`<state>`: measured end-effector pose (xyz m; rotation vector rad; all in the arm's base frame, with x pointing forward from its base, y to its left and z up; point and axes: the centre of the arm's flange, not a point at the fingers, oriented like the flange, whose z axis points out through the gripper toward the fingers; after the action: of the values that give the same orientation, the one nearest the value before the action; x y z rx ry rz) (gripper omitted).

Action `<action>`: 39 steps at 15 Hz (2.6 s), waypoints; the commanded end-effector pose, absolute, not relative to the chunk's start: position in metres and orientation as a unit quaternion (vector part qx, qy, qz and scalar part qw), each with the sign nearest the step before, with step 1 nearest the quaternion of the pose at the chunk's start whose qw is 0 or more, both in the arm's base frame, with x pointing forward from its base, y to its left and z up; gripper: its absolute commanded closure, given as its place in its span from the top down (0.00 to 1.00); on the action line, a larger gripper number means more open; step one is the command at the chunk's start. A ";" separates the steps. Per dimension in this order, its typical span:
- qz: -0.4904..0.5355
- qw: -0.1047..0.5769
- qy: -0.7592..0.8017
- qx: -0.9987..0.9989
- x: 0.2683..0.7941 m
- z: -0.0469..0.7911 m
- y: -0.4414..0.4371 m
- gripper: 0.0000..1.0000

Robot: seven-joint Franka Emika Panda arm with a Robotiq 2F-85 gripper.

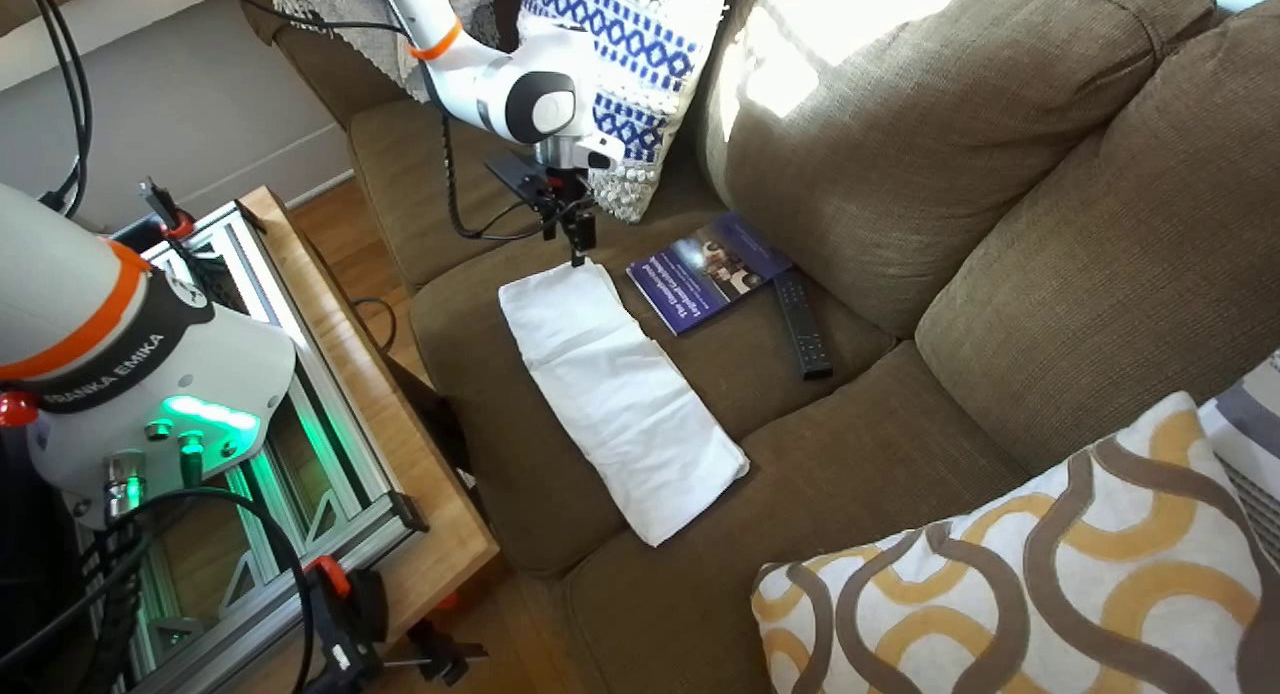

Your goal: Fold the white cloth in half

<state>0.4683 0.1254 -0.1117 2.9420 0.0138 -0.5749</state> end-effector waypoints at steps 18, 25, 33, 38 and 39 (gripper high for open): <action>-0.243 0.128 -0.025 0.961 0.452 -0.144 0.114 0.08; -0.219 0.116 -0.022 0.969 0.448 -0.107 0.116 0.02; -0.175 0.089 0.016 0.980 0.469 -0.053 0.161 0.02; -0.154 0.059 0.016 0.986 0.482 -0.032 0.185 0.02; -0.151 0.055 0.013 0.987 0.483 -0.027 0.189 0.02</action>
<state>0.4604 0.1455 -0.0674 2.8671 0.0187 -0.6010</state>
